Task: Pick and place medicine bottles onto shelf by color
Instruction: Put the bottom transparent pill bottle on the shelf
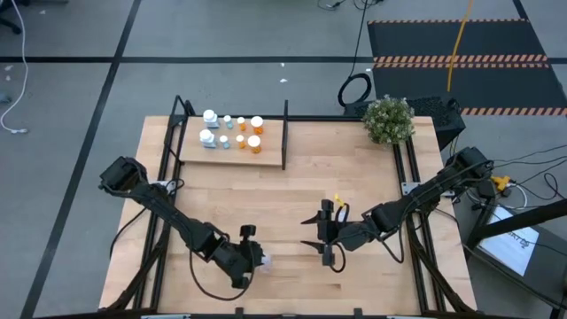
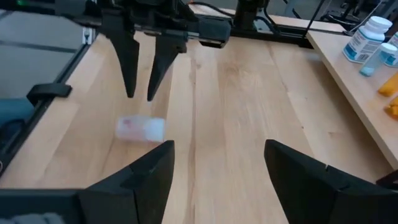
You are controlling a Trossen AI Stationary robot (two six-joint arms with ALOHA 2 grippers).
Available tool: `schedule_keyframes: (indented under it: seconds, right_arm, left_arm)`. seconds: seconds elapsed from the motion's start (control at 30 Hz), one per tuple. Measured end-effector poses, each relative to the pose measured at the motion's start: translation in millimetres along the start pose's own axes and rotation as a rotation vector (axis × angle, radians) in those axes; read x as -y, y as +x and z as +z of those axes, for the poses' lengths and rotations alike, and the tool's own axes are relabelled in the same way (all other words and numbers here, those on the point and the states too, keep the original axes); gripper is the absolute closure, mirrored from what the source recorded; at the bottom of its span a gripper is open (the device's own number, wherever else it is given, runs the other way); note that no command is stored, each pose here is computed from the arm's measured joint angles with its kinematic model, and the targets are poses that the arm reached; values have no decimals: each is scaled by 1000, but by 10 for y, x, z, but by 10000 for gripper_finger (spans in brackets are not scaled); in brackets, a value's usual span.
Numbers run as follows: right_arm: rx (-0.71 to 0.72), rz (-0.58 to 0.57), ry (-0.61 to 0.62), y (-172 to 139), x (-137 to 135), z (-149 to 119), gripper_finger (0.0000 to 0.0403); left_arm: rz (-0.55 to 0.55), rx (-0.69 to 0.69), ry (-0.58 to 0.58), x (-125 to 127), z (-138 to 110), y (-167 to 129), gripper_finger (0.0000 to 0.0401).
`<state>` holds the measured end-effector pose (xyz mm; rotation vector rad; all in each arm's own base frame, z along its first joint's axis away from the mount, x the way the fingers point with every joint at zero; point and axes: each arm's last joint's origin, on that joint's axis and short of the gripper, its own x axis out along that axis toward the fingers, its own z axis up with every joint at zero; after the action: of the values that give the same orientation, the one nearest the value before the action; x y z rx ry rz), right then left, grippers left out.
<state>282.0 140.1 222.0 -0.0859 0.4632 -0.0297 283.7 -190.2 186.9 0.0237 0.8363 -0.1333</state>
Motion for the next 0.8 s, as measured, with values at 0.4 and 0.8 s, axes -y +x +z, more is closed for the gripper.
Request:
schedule_keyframes:
  seconds: [0.4, 0.8]
  right_arm:
    - [-33, -14, -16, 16, 36, -41, 161]
    - [-68, -26, 20, 28, 64, -192, 161]
  left_arm:
    - [9, -12, -156, -12, -23, 84, 240]
    - [111, 7, -375, 9, -159, 410, 103]
